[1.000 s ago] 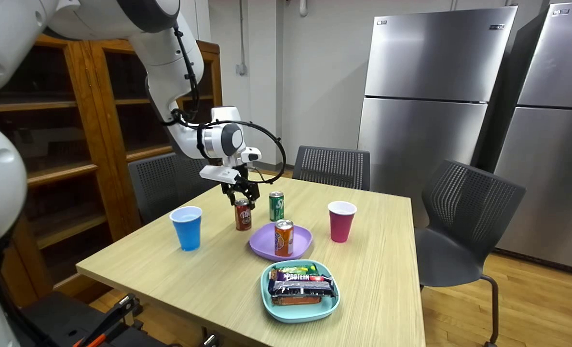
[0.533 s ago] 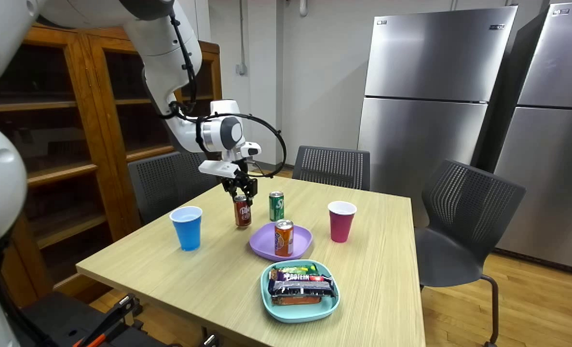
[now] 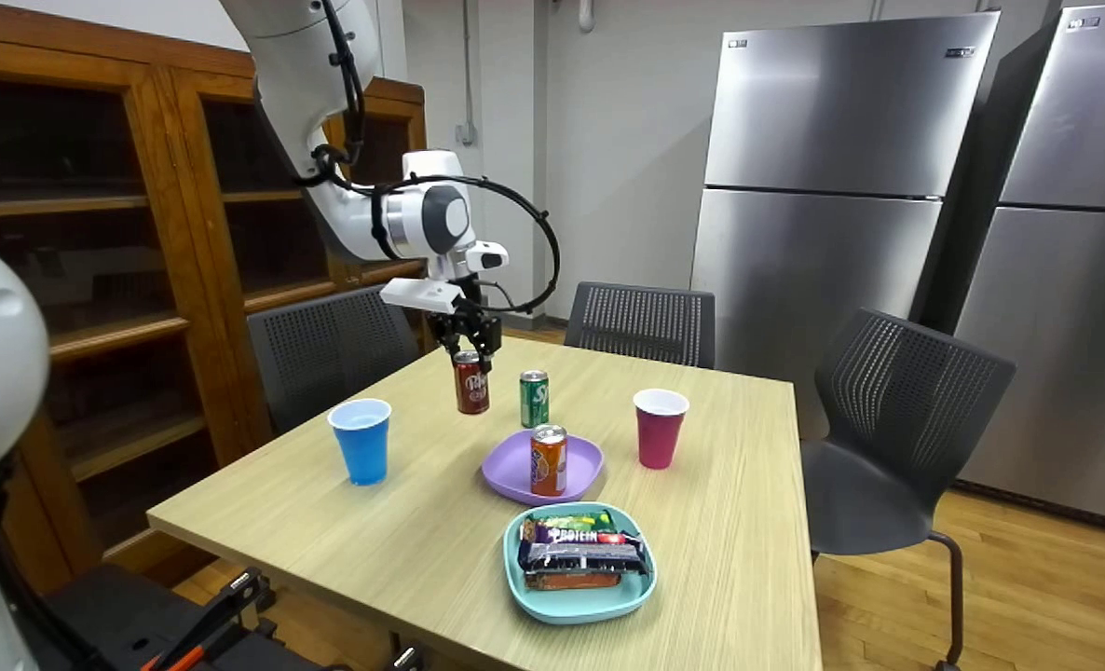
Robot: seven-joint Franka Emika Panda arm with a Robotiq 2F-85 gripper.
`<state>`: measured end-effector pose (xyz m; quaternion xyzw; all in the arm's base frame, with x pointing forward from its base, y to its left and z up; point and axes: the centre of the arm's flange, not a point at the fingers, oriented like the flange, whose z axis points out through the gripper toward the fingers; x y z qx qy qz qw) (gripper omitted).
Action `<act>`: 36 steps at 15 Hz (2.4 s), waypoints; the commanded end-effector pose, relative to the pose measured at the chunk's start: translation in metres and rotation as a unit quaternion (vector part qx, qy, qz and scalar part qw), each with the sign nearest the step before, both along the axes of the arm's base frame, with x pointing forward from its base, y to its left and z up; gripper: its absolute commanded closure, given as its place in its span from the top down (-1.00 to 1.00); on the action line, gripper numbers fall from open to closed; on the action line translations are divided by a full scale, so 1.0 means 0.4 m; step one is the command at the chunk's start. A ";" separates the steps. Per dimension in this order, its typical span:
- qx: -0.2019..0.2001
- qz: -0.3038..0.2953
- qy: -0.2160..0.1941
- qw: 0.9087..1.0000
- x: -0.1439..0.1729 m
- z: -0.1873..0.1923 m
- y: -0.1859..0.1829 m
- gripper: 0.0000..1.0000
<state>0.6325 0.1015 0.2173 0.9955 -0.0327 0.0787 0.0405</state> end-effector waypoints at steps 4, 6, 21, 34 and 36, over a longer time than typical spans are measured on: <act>-0.018 -0.049 -0.001 0.999 -0.054 0.060 -0.129 -0.23; -0.024 -0.067 0.003 0.997 -0.051 0.048 -0.173 -0.23; -0.037 -0.192 0.015 0.981 -0.003 -0.039 -0.334 -0.23; -0.037 -0.266 0.021 0.963 0.056 -0.115 -0.383 -0.23; -0.037 -0.272 0.021 0.961 0.061 -0.120 -0.390 -0.23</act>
